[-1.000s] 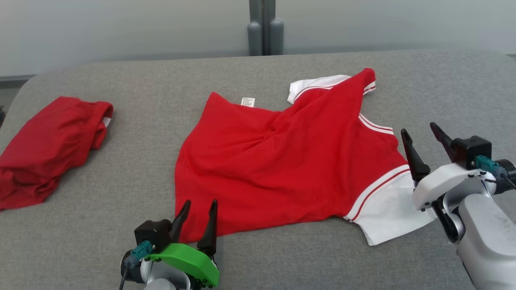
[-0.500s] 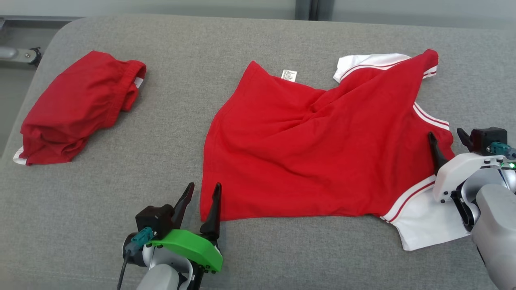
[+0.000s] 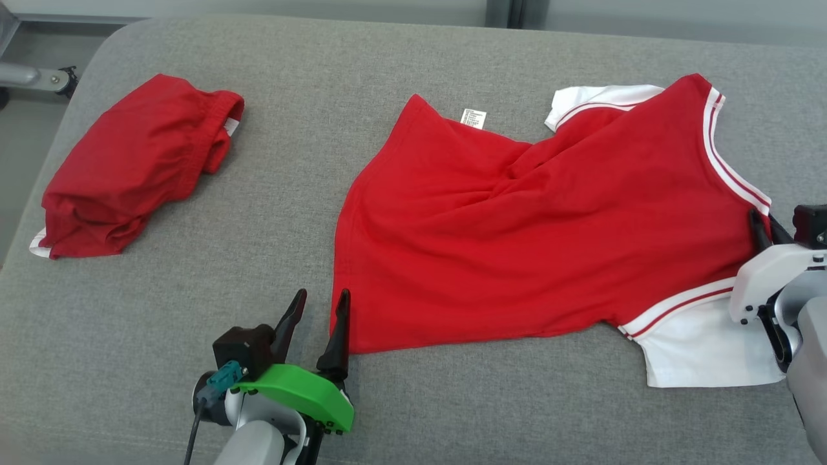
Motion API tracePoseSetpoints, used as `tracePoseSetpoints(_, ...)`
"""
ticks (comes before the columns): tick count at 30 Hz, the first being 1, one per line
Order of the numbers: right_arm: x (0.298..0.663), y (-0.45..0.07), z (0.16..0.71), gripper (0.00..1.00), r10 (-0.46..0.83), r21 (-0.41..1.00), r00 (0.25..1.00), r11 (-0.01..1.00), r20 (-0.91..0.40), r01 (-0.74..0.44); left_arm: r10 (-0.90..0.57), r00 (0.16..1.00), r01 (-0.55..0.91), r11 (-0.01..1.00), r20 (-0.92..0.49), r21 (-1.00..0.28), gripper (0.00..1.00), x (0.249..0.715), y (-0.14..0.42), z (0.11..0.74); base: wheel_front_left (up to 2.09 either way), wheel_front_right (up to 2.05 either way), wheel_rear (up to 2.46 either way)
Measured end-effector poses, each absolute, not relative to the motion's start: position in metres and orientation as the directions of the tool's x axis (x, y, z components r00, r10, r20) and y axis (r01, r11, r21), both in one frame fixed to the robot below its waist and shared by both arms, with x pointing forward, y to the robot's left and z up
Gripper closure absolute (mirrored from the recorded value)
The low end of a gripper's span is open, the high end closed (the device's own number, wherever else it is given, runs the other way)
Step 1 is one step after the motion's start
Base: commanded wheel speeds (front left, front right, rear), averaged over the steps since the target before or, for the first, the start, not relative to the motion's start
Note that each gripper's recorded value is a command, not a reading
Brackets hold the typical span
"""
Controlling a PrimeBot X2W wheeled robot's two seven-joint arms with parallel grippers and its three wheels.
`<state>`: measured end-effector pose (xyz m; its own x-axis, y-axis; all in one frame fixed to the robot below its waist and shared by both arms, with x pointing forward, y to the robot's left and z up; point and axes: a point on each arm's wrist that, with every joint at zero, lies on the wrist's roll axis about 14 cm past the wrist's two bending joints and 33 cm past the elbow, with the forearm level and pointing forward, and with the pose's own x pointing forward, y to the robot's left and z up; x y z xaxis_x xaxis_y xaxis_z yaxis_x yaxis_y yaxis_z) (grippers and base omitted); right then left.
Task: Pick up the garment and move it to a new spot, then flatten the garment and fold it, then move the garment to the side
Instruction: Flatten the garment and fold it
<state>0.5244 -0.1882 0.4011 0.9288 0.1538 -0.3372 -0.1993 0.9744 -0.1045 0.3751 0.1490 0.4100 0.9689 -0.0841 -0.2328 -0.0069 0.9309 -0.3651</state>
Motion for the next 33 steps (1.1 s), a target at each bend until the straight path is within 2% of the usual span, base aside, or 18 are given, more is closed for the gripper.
tracePoseSetpoints(3,0.516,-0.2,0.406,0.0,0.118,-0.111,0.938,0.98,-0.327,-0.163,-0.091,0.968,0.0,0.932,-0.234,-0.362,0.0,0.373,0.147,0.41,0.0,0.0,0.0)
tracePoseSetpoints(7,0.508,-0.2,0.431,0.0,0.101,-0.088,0.967,0.988,-0.236,-0.125,-0.093,0.968,0.003,0.934,-0.233,-0.357,0.0,0.367,0.146,0.411,0.0,0.0,0.0)
tracePoseSetpoints(20,0.433,-0.182,0.49,0.0,0.112,-0.022,0.994,0.993,-0.004,-0.112,-0.032,0.982,-0.021,0.962,-0.188,-0.274,0.0,0.353,0.159,0.425,0.0,0.0,0.0)
tracePoseSetpoints(33,0.379,-0.191,0.504,0.0,0.058,0.052,0.996,0.997,0.064,-0.061,-0.03,0.994,0.01,0.981,-0.101,-0.192,0.0,0.355,0.162,0.451,0.0,0.0,0.0)
